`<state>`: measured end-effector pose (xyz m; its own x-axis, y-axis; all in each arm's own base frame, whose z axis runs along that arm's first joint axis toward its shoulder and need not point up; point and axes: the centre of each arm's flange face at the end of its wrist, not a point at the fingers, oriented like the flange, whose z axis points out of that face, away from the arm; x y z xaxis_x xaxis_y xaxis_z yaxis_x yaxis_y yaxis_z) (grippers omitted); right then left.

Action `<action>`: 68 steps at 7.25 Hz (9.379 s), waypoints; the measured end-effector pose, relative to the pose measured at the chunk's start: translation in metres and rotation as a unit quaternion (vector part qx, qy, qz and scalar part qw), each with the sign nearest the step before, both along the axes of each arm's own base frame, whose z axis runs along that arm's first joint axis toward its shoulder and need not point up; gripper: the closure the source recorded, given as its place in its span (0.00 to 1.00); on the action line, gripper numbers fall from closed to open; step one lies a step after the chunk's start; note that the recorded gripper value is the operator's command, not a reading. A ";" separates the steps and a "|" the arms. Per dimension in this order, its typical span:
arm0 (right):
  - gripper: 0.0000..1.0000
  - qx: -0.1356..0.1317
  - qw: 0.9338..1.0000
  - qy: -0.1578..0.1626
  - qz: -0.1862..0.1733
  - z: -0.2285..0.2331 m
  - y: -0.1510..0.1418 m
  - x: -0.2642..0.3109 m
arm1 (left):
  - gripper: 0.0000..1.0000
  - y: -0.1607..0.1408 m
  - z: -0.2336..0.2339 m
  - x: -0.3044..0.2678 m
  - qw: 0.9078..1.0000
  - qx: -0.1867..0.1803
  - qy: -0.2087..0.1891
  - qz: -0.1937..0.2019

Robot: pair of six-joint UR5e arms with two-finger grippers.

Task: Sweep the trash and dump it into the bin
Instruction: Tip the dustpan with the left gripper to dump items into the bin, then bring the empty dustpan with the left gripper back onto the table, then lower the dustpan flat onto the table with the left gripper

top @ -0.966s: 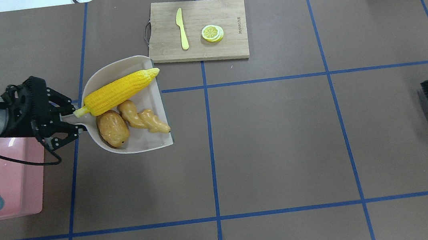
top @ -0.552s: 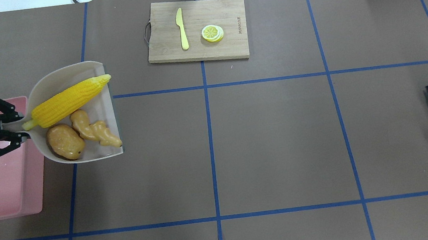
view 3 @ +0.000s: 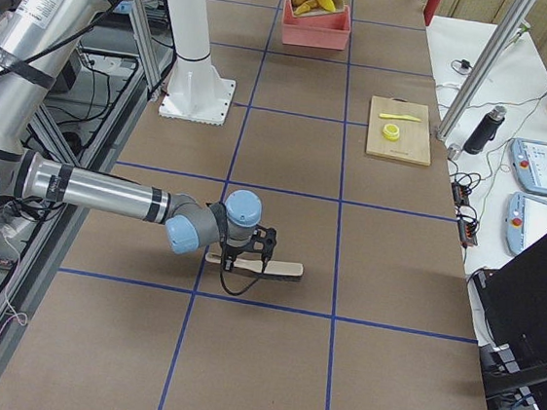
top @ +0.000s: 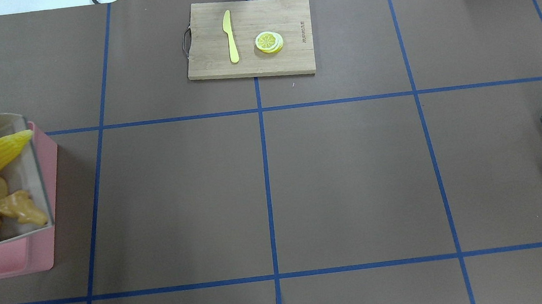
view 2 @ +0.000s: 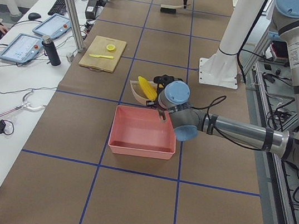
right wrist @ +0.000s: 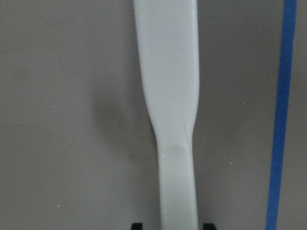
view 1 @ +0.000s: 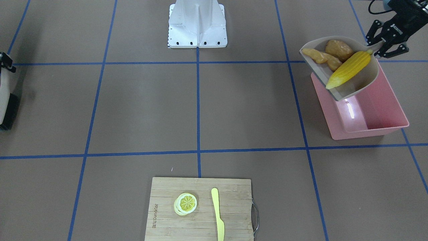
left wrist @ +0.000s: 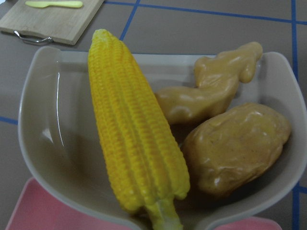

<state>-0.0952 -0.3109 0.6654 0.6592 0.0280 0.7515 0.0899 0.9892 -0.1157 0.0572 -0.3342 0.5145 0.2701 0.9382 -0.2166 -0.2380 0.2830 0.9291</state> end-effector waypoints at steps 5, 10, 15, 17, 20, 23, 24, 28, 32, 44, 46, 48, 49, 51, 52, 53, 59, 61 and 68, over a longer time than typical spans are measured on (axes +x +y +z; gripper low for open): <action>0.00 0.017 1.000 0.005 0.023 -0.005 -0.100 0.053 | 1.00 0.017 0.114 -0.097 0.999 -0.004 -0.010 -0.054; 0.00 0.054 0.997 0.051 -0.024 0.008 -0.238 0.140 | 1.00 0.003 0.090 -0.114 0.986 0.090 -0.094 -0.110; 0.00 0.050 0.995 0.079 -0.021 0.023 -0.223 0.154 | 1.00 -0.019 0.087 -0.125 0.939 0.238 -0.227 -0.101; 0.00 0.049 0.995 0.084 -0.020 0.024 -0.221 0.156 | 1.00 -0.029 0.083 -0.128 0.916 0.284 -0.270 -0.091; 0.00 0.048 0.995 0.088 -0.020 0.024 -0.221 0.157 | 1.00 -0.041 0.077 -0.131 0.892 0.323 -0.307 -0.079; 0.00 0.051 0.995 0.087 -0.019 0.021 -0.224 0.156 | 1.00 -0.045 0.064 -0.133 0.864 0.364 -0.340 -0.069; 0.00 0.053 0.995 0.086 -0.019 0.020 -0.224 0.156 | 1.00 -0.045 0.055 -0.130 0.852 0.386 -0.349 -0.061; 0.00 0.055 0.995 0.085 -0.020 0.018 -0.224 0.155 | 1.00 -0.045 0.030 -0.113 0.823 0.438 -0.359 -0.040; 0.00 0.058 0.994 0.088 -0.022 0.016 -0.226 0.155 | 1.00 -0.045 0.014 -0.107 0.829 0.442 -0.340 -0.040; 0.00 0.058 0.995 0.082 -0.022 0.015 -0.227 0.152 | 1.00 -0.094 -0.155 0.229 0.984 0.168 0.003 0.054; 0.00 0.062 0.994 0.082 -0.025 0.013 -0.231 0.151 | 1.00 -0.069 -0.163 0.293 0.985 0.149 0.001 0.088; 0.00 0.067 0.994 0.082 -0.025 0.008 -0.234 0.151 | 1.00 -0.049 -0.158 0.338 0.984 0.130 -0.002 0.123; 0.00 0.066 0.994 0.082 -0.025 0.008 -0.234 0.150 | 1.00 -0.046 -0.157 0.358 0.983 0.124 -0.006 0.134; 0.00 0.062 0.994 0.082 -0.022 0.010 -0.233 0.151 | 1.00 -0.050 -0.168 0.383 0.984 0.111 -0.026 0.136; 0.00 0.062 0.994 0.082 -0.022 0.010 -0.233 0.152 | 1.00 -0.053 -0.172 0.388 0.985 0.108 -0.036 0.133; 0.00 0.060 0.995 0.082 -0.021 0.012 -0.233 0.152 | 1.00 -0.055 -0.173 0.391 0.985 0.110 -0.044 0.128; 0.00 0.054 0.995 0.082 -0.022 0.017 -0.230 0.152 | 1.00 -0.051 -0.167 0.398 0.984 0.104 -0.059 0.130; 0.00 0.055 0.995 0.083 -0.022 0.018 -0.231 0.152 | 1.00 -0.049 -0.169 0.401 0.984 0.104 -0.059 0.132; 0.00 0.050 0.995 0.082 -0.023 0.022 -0.229 0.152 | 1.00 -0.052 -0.171 0.412 0.984 0.101 -0.062 0.133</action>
